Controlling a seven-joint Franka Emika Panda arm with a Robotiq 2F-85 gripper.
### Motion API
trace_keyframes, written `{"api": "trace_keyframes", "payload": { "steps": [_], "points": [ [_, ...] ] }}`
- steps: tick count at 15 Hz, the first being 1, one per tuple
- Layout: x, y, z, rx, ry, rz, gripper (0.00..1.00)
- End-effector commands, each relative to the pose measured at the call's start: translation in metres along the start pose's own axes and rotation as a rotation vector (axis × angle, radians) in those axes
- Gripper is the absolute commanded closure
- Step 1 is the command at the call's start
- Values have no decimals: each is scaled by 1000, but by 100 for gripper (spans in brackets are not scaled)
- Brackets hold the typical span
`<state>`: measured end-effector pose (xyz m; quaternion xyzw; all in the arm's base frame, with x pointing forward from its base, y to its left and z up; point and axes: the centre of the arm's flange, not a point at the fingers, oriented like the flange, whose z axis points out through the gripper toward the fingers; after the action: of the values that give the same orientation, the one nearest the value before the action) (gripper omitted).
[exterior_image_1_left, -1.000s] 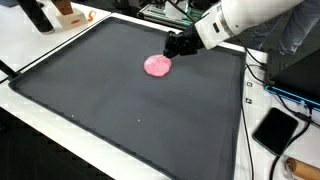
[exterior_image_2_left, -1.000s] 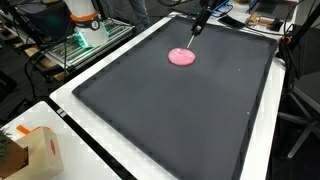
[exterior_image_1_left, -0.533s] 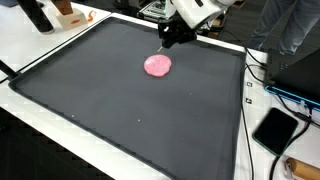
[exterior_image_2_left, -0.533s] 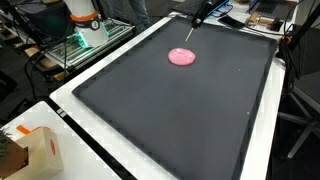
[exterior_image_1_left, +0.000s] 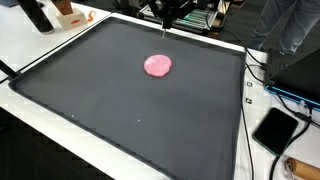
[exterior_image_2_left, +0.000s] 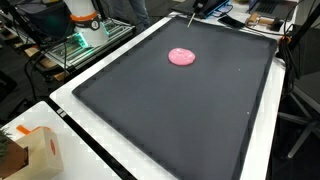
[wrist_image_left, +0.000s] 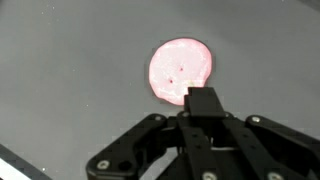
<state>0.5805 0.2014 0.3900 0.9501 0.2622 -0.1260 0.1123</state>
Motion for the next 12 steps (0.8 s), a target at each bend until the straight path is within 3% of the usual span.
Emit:
{"api": "trace_keyframes", "payload": {
  "steps": [1, 5, 9, 10, 12],
  "points": [
    [-29, 15, -20, 88, 55, -24, 97],
    [-47, 27, -44, 157, 118, -30, 97],
    [-60, 34, -64, 178, 171, -28, 97],
    [-43, 34, -64, 155, 146, -18, 87],
    [-48, 35, -71, 156, 159, -15, 87]
  ]
}}
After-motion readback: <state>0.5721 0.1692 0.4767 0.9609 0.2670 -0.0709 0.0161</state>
